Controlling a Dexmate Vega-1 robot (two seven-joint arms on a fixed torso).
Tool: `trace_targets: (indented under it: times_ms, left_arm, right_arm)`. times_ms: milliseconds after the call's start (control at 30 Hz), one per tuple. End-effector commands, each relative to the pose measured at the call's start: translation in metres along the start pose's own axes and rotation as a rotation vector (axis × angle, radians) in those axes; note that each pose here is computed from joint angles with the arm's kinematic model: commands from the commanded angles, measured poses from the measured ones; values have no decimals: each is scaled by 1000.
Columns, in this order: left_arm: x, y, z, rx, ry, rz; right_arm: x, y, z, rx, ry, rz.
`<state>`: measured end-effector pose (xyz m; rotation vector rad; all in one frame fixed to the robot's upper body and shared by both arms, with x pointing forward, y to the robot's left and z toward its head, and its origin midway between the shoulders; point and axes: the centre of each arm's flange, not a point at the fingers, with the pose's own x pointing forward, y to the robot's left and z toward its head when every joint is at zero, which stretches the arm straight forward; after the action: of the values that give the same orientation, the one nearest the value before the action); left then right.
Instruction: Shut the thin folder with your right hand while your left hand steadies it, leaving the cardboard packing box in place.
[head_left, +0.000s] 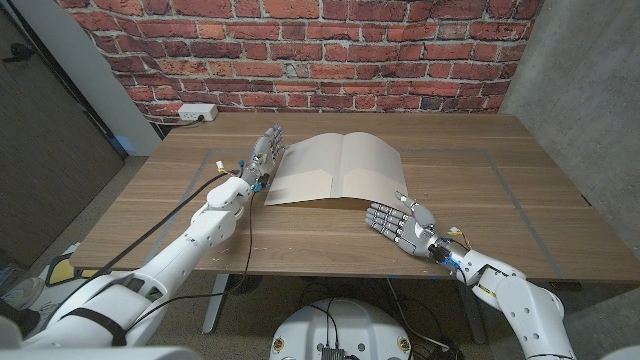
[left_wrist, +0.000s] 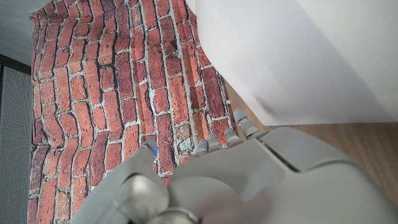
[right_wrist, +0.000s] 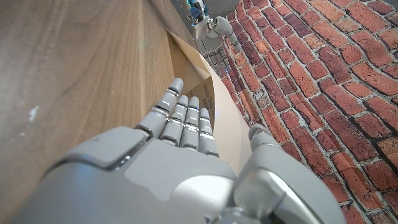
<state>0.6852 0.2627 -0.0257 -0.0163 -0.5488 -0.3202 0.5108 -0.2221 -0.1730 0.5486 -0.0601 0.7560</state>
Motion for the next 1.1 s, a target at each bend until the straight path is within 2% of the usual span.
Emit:
trace_targets:
  times_ms: [33,233,667,900,1100]
  left_arm:
    - [-4,3,2,-3,-13,4]
    - [-5,2,2,-4,-13,-2]
    - [-10,6,2,-8,-16,3]
    - [-13,8,0,-9,-9,6]
    - [-15,9,0,-10,-12,8]
  right_arm:
    - [17,2,-16,40,15,-32]
    - [22,5,-15,9,-45,-93]
    - [29,10,-12,-31,-87,-167]
    - [34,12,-10,-99,-170,-251]
    - [38,13,-8,-133,-217,-268]
